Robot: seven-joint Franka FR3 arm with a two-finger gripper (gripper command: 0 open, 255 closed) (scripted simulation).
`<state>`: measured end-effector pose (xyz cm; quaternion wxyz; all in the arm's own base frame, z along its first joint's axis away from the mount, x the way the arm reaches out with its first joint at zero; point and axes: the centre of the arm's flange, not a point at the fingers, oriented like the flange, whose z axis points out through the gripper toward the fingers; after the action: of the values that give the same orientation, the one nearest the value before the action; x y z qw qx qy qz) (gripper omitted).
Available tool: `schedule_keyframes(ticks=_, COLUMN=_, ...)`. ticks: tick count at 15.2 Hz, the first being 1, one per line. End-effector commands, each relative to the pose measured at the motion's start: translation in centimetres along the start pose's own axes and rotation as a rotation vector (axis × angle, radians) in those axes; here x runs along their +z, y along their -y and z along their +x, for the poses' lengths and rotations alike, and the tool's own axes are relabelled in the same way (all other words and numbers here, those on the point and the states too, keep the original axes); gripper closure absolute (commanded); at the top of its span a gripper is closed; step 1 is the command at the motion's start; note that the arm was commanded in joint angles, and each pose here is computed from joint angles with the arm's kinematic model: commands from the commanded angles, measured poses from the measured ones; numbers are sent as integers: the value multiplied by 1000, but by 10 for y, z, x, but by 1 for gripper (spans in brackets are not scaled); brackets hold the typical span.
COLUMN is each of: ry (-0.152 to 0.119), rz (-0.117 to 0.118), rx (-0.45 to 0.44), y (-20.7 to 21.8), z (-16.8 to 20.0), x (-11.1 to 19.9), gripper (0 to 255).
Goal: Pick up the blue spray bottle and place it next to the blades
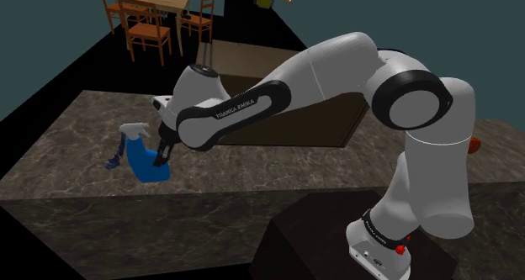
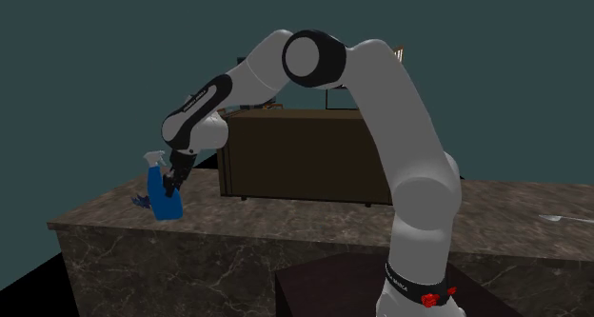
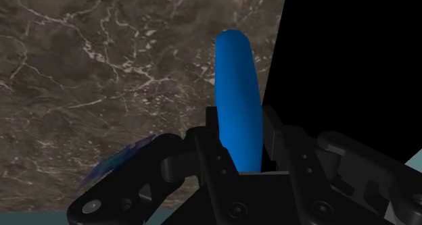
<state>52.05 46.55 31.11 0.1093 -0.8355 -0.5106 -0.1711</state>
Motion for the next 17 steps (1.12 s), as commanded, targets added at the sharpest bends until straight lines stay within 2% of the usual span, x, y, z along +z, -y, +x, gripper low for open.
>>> schedule_keyframes(ticks=1, ry=-1, rz=0, rx=0, y=0, z=-1, x=1, gripper=255)
schedule_keyframes(ticks=7, ry=-1, rz=0, rx=0, y=0, z=-1, x=1, gripper=255)
schedule_keyframes(ticks=8, ry=-1, rz=0, rx=0, y=0, z=-1, x=1, gripper=0)
schedule_keyframes(ticks=13, ry=-1, rz=0, rx=0, y=0, z=-1, x=1, gripper=0)
schedule_keyframes(ticks=17, ry=-1, rz=0, rx=0, y=0, z=-1, x=-49, gripper=0)
